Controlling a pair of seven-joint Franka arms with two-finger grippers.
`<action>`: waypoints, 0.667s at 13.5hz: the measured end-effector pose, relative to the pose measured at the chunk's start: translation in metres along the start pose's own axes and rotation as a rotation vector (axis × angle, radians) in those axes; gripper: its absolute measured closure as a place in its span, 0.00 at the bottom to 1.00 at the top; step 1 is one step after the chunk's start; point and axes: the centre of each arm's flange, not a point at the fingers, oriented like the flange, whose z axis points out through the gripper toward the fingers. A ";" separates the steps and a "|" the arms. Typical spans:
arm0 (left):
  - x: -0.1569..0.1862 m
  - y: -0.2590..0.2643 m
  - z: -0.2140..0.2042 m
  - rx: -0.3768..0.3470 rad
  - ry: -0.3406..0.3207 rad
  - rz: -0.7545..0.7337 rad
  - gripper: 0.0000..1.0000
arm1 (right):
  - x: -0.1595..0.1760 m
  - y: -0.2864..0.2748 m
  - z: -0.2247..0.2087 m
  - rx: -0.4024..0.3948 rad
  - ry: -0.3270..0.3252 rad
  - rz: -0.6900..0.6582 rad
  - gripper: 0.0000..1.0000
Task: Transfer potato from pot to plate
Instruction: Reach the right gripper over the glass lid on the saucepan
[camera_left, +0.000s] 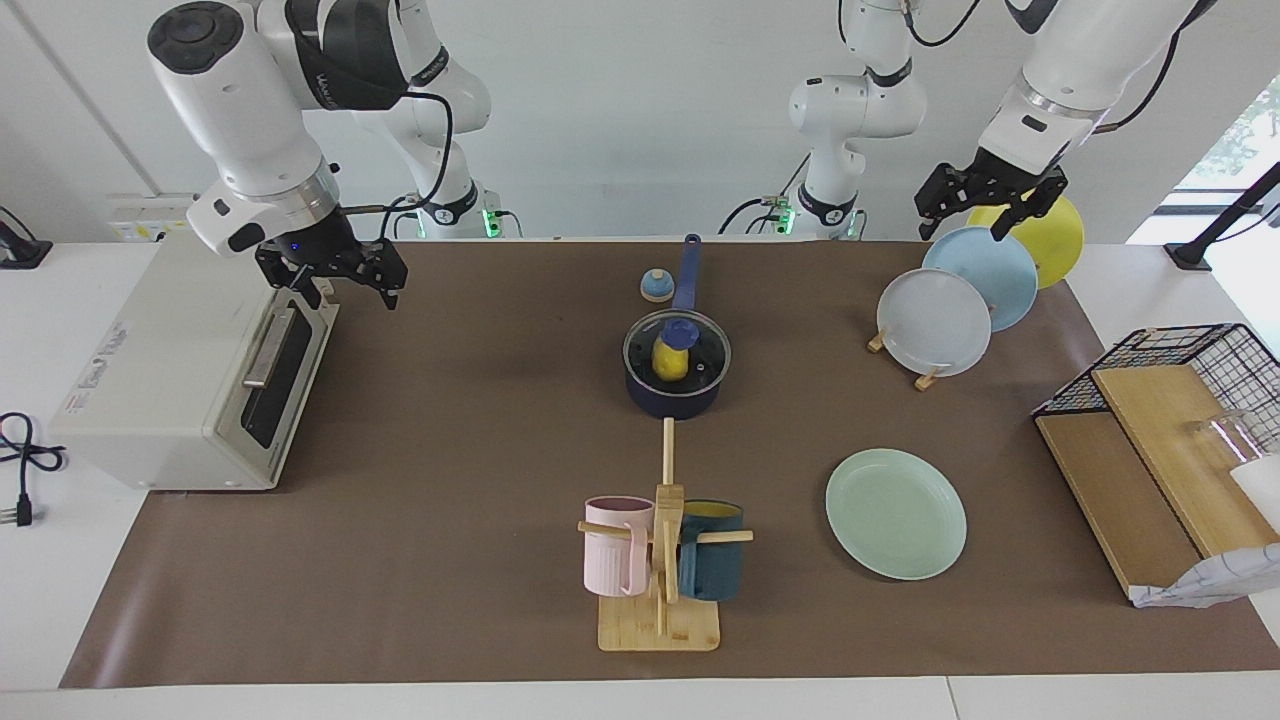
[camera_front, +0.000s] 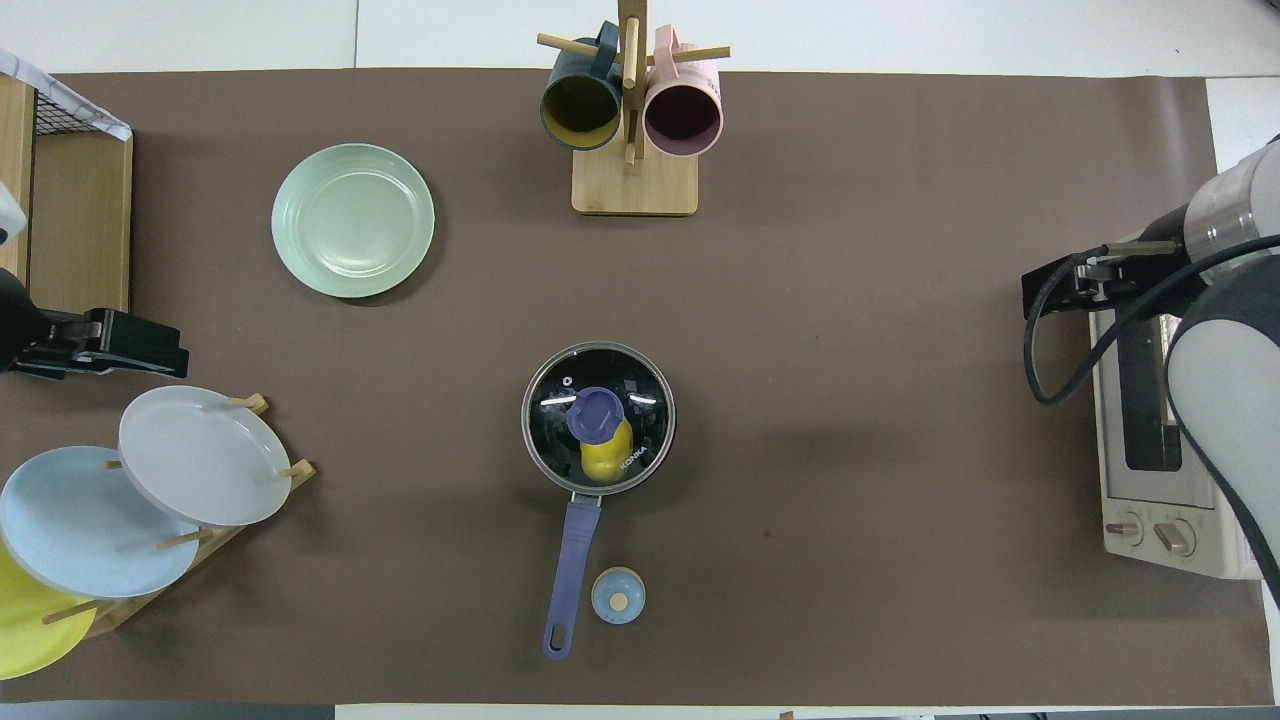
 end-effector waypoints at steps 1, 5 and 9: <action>0.001 0.000 0.000 0.000 0.005 0.000 0.00 | 0.000 0.000 0.000 0.000 0.000 0.000 0.00; 0.003 0.000 -0.002 -0.002 0.026 -0.001 0.00 | 0.000 0.000 0.000 0.000 0.000 -0.001 0.00; 0.004 -0.001 -0.002 -0.002 0.031 -0.002 0.00 | -0.001 -0.002 0.002 -0.001 -0.005 -0.005 0.00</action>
